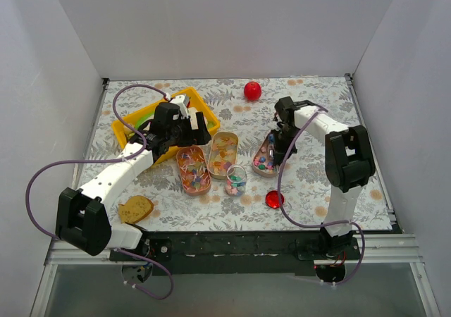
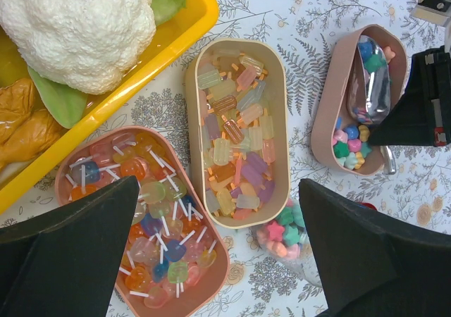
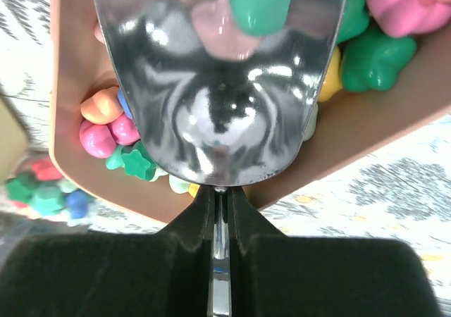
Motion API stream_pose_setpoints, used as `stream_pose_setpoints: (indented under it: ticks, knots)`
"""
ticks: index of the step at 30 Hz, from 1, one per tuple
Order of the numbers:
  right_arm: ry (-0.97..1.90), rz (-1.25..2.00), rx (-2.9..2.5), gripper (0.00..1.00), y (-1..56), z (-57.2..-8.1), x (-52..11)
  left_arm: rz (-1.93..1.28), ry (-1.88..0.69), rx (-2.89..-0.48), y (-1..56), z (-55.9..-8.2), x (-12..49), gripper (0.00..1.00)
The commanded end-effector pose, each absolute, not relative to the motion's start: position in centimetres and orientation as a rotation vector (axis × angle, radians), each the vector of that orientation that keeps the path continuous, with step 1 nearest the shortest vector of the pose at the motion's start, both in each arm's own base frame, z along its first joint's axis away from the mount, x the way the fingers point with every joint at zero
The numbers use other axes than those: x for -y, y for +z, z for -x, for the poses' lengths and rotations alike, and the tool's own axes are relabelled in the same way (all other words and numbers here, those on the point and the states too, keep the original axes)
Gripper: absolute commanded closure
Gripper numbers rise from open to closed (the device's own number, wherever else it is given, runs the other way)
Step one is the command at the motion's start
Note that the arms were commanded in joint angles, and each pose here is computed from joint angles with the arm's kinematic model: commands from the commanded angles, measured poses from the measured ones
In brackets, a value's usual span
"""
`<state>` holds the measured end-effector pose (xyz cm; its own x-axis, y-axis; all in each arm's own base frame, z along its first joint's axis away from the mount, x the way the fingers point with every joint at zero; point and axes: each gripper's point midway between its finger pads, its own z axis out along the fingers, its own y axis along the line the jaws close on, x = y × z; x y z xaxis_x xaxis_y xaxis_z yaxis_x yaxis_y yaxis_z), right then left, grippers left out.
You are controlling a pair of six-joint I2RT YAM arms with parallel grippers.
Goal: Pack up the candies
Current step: Scoop the fake candies from the storage box, then place the fake candies in the packing bottle.
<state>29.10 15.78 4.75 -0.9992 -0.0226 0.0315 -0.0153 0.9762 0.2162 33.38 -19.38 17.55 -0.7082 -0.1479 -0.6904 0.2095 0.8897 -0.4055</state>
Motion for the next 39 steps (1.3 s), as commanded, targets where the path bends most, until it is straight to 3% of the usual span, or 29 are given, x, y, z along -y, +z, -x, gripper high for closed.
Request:
stream_pose_setpoints:
  ticks: [1, 12, 22, 28, 39]
  knots:
    - [-0.197, -0.116, 3.199, 0.99, 6.8, -29.6, -14.1, -0.051, -0.604, -2.234, 19.1, -33.8, 19.3, 0.02]
    - [-0.545, -0.164, 3.189, 0.99, 16.3, -27.4, -18.4, -0.05, -0.591, -2.233, 19.0, -34.0, 19.2, 0.02]
    - [-0.851, -0.322, 2.984, 0.99, 22.0, -19.6, -24.2, -0.005, -0.561, -2.244, 19.2, -34.0, 18.6, 0.02]
    - [-1.144, -0.191, 2.754, 0.99, 24.9, -15.2, -26.3, 0.029, -0.543, -2.253, 19.0, -33.9, 18.1, 0.02]
    - [-0.976, -0.286, 2.732, 0.99, 22.9, -11.8, -25.7, 0.041, -0.53, -2.264, 18.8, -33.6, 17.7, 0.02]
